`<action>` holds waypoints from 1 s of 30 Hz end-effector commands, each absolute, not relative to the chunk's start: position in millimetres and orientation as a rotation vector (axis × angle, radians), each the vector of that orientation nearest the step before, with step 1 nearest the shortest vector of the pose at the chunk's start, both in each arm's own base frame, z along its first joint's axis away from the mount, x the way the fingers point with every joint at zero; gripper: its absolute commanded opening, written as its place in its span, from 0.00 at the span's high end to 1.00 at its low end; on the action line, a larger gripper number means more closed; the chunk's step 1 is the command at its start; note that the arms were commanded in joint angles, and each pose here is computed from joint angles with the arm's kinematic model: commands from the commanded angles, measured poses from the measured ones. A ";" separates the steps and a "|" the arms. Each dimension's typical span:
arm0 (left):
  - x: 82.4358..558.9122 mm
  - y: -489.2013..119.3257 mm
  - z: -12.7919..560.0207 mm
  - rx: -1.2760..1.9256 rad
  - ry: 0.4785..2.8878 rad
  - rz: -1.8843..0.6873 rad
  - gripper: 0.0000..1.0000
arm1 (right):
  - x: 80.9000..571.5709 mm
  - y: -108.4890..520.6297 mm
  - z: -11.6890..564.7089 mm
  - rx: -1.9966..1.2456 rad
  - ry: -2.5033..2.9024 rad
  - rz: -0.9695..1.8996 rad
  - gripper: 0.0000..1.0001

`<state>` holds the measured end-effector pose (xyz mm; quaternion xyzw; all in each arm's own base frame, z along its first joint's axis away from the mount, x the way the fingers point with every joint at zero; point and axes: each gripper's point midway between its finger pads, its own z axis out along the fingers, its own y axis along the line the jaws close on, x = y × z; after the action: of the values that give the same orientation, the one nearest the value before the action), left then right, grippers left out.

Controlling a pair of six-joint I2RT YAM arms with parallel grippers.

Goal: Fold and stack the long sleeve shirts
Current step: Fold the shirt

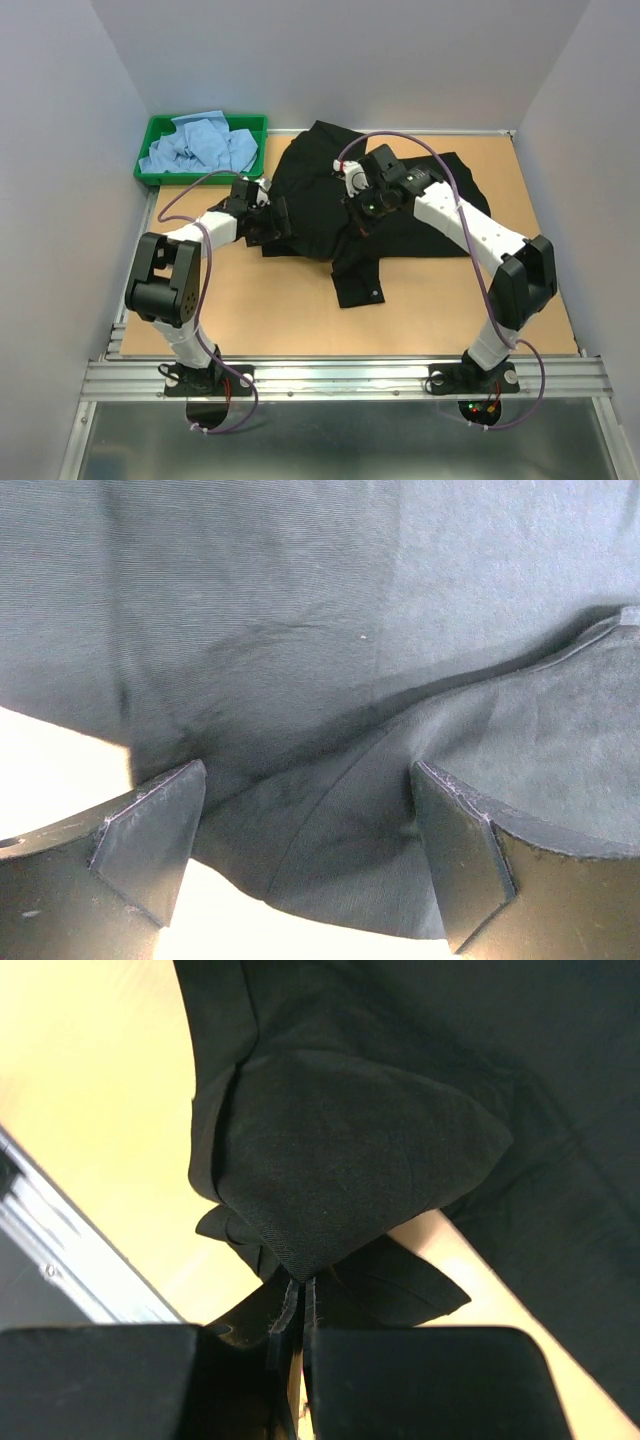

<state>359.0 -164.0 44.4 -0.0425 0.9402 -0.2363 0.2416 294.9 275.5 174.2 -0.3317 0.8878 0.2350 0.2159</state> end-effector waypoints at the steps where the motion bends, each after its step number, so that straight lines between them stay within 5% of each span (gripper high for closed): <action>1: 376.6 -149.4 97.8 -0.135 2.403 -0.561 0.03 | 331.1 287.0 204.9 -0.864 2.335 0.609 0.97; 7: 368.6 -116.6 127.9 -0.271 2.254 -0.413 0.03 | 352.5 289.7 191.9 -0.805 2.364 0.567 0.93; 15: 335.1 -102.3 84.0 -0.334 2.351 -0.343 0.06 | 383.8 284.0 162.7 -0.608 2.443 0.486 0.85; 23: 338.0 -103.0 62.4 -0.382 2.409 -0.324 0.11 | 401.9 280.1 168.5 -0.528 2.389 0.420 0.40; 30: 350.7 -109.1 51.2 -0.409 2.436 -0.332 0.21 | 374.2 257.4 179.1 -0.624 2.324 0.377 0.22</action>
<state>327.4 -104.1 35.3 -0.1462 0.9383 -0.1152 0.2913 381.1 268.1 144.0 -0.2204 0.9208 0.1465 0.2864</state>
